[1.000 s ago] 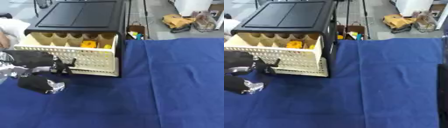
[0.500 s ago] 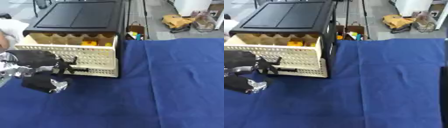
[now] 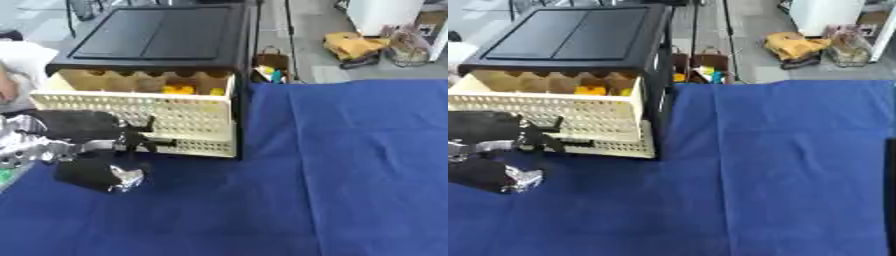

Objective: Pick up objects from table and place into drawer.

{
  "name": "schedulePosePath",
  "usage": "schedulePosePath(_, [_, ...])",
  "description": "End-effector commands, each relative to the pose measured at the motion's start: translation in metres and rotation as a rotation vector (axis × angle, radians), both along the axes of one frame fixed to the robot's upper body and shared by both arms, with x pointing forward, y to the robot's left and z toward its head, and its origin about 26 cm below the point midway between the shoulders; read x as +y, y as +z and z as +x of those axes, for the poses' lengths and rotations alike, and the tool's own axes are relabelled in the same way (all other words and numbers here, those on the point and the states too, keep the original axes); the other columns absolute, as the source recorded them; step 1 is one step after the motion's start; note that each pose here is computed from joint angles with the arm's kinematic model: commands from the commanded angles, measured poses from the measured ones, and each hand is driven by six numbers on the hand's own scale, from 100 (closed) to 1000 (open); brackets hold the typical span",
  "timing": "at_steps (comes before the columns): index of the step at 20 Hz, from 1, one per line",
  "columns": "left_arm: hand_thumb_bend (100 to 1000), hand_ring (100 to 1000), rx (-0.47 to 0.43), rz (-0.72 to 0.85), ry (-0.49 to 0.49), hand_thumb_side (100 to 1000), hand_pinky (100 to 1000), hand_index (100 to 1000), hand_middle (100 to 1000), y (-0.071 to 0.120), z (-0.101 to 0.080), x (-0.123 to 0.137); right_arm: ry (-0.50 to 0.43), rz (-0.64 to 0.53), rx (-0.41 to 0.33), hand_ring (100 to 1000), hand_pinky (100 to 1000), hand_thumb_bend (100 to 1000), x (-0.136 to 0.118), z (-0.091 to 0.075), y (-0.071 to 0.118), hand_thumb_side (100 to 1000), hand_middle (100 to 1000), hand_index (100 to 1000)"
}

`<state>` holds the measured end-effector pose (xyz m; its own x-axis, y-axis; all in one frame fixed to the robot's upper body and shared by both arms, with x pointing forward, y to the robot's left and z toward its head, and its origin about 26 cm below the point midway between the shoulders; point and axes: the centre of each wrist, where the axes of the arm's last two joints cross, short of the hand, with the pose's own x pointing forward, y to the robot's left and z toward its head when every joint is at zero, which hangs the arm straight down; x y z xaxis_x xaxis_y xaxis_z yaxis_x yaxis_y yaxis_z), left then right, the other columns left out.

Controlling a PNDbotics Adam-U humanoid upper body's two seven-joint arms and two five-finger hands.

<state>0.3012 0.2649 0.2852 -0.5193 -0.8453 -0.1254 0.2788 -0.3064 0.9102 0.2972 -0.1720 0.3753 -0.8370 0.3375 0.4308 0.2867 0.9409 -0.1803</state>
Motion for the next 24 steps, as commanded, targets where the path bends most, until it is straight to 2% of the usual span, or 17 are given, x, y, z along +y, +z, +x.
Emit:
schedulePosePath(1, [100,162,-0.047,-0.006,0.030,1000,100,917,569,0.013,-0.003,0.001,0.007,0.007,-0.028,813,676,211,-0.001,-0.006,0.007,999,399,677])
schedulePosePath(16, [100,168,-0.115,-0.004,0.062,1000,100,921,576,0.023,-0.003,-0.002,0.000,0.006,-0.031,814,674,215,0.004,-0.006,0.007,995,395,674])
schedulePosePath(18, [100,166,-0.117,-0.009,0.068,1000,100,922,575,0.023,-0.003,-0.003,0.000,0.008,-0.032,814,674,245,0.004,-0.006,0.008,1000,394,674])
schedulePosePath(24, [100,168,-0.119,-0.036,0.083,1000,100,923,577,0.026,-0.003,-0.006,-0.004,0.013,-0.035,814,674,259,0.003,-0.007,0.008,1000,394,674])
